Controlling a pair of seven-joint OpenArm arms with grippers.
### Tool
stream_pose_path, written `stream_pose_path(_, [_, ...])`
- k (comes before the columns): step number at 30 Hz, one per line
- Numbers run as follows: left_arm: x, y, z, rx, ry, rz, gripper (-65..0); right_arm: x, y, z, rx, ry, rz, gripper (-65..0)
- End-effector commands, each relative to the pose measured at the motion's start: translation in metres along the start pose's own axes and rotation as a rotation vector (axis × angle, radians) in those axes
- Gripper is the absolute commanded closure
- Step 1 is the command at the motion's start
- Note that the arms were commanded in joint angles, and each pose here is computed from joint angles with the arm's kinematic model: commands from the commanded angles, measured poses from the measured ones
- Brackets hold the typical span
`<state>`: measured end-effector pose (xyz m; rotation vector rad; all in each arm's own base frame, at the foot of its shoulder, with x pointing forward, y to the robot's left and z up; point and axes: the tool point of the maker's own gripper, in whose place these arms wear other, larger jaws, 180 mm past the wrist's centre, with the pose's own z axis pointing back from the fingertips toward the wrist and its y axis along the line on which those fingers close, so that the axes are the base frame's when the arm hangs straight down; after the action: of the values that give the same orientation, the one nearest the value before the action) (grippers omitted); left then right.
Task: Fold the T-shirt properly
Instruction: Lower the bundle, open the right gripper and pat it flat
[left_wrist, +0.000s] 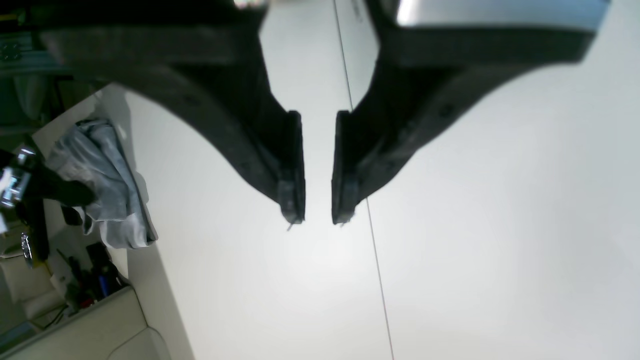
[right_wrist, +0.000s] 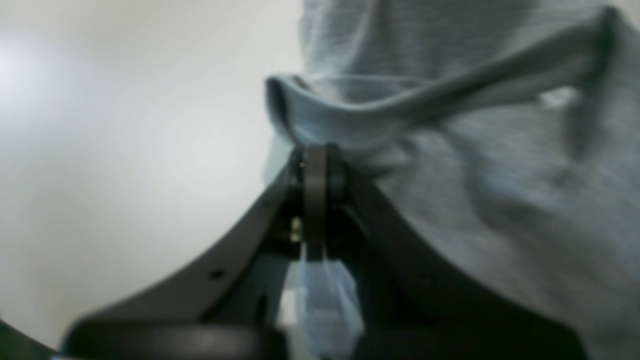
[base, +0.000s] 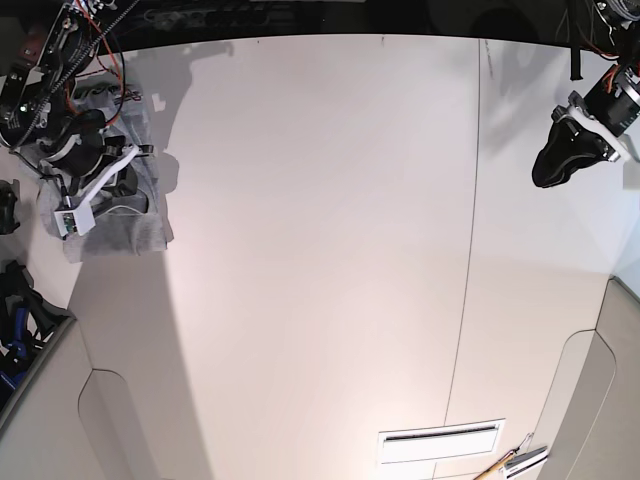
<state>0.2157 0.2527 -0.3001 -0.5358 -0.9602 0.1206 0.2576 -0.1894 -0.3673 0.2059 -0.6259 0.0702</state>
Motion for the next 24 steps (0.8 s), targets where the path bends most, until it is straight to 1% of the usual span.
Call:
stream_pose_path(1, [0.013, -0.005, 0.003, -0.019, -0.038, -0.029, -10.5, 0.011, -0.001, -0.001, -0.007, -0.028, 0.015, 0.0])
stream_pose_path(5, [0.012, -0.005, 0.002, -0.018, -0.036, -0.028, -10.5, 0.011, -0.003, -0.019, -0.039, 0.016, 0.006, 0.0])
stream_pose_path(11, [0.012, -0.005, 0.002, -0.017, -0.035, -0.029, -10.5, 0.031, -0.001, -0.042, -0.039, -0.003, 0.004, 0.0])
stream_pose_path(18, [0.013, -0.005, 0.002, -0.018, -0.036, -0.029, -10.5, 0.068, -0.003, -0.061, -0.008, -0.093, -0.029, 0.0])
stream_pose_path(24, [0.016, -0.005, 0.002, -0.018, -0.053, -0.029, -10.5, 0.119, 0.003, -0.055, 0.027, -0.243, -0.032, 0.0])
